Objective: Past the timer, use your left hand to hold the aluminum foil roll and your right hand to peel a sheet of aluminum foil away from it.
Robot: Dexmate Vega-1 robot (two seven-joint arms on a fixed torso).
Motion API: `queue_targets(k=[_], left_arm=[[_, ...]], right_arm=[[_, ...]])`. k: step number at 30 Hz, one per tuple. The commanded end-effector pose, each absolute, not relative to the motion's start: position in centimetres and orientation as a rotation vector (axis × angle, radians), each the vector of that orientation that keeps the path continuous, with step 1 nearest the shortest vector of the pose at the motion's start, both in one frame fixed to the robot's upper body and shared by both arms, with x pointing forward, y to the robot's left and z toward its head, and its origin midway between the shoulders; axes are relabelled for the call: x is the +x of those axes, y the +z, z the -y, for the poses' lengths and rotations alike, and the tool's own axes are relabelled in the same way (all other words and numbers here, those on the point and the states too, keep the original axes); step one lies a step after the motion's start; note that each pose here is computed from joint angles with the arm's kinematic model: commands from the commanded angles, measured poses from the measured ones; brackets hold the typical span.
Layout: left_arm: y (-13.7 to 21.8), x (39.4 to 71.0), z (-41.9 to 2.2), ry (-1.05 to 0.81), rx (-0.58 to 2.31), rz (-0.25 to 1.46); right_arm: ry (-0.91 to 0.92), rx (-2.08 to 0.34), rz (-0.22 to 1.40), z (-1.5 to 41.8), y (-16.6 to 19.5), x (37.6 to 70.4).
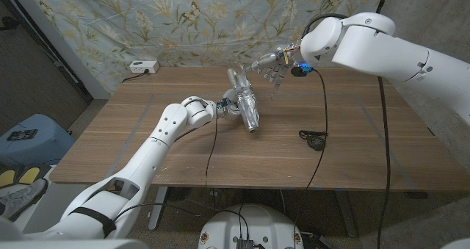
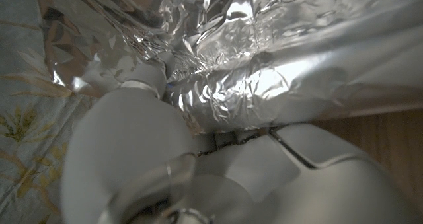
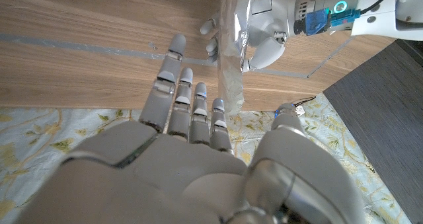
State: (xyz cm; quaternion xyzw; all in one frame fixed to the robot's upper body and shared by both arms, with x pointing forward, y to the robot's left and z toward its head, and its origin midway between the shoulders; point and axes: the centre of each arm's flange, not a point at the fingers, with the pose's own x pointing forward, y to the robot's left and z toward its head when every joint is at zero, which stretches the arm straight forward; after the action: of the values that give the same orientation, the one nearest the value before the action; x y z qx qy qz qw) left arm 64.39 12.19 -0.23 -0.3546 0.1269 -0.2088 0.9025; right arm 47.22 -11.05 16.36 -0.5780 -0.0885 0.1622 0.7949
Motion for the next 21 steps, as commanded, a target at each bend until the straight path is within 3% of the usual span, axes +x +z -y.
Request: queue_targets(k=[1, 21], left_arm=[[0.3, 64.0, -12.5, -0.337, -0.68, -0.248], [0.8, 63.7, -11.9, -0.304, -0.648, -0.22]], right_arm=[[0.329, -1.234, 0.191, 10.5, 16.2, 48.5], [0.317, -1.238, 0.238, 9.0, 16.6, 50.3]])
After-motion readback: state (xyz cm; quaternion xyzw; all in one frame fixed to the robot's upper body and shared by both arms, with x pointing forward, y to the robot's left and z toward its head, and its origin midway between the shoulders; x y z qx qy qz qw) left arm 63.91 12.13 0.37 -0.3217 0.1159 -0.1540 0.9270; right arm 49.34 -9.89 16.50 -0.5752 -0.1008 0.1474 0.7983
